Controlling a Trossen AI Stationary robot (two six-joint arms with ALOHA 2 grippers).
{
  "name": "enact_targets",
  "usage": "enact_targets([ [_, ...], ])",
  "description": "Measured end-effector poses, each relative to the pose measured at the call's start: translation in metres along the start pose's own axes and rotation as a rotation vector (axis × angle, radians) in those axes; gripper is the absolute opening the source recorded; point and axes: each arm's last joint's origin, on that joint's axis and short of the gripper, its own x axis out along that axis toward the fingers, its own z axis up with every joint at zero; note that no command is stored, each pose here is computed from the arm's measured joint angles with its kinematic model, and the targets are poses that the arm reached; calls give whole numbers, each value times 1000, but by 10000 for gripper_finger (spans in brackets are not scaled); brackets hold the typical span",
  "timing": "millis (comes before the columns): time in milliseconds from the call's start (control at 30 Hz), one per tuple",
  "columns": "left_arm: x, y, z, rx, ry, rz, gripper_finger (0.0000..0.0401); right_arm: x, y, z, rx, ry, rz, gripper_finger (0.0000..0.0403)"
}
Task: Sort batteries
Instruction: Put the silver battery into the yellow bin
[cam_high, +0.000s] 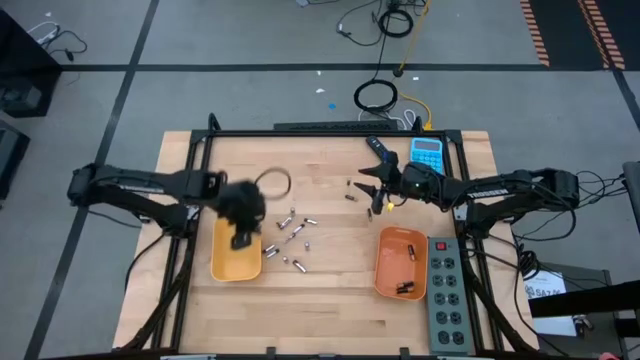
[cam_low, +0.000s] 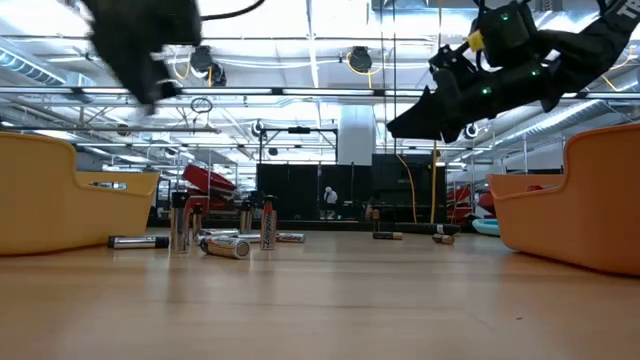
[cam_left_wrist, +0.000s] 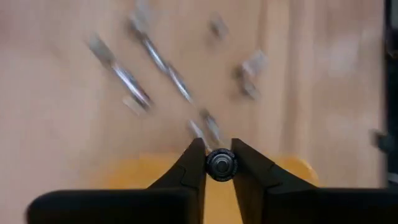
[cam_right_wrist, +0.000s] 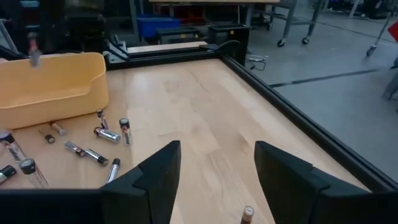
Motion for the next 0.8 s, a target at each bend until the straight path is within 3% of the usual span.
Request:
enact_targets([
  [100,16,-10,-17,-83,111,3,56,0,2,0,-12,-2,9,196],
  [233,33,-13,-25,-150,160,94,60,0,2,0,-13,2,15,196],
  [400,35,-16,-23,-184,143,143,145,0,3,-1,-10,8,17,196],
  [500,28,-20,-16,-176,107,127,183,0,3,-1,-10,10,37,196],
  [600,25,-22,-4,-125,10,184,193,0,3,-2,-10,17,41,196],
  [800,54,-33,14,10,-64,181,197,0,3,-2,-16,21,39,196],
])
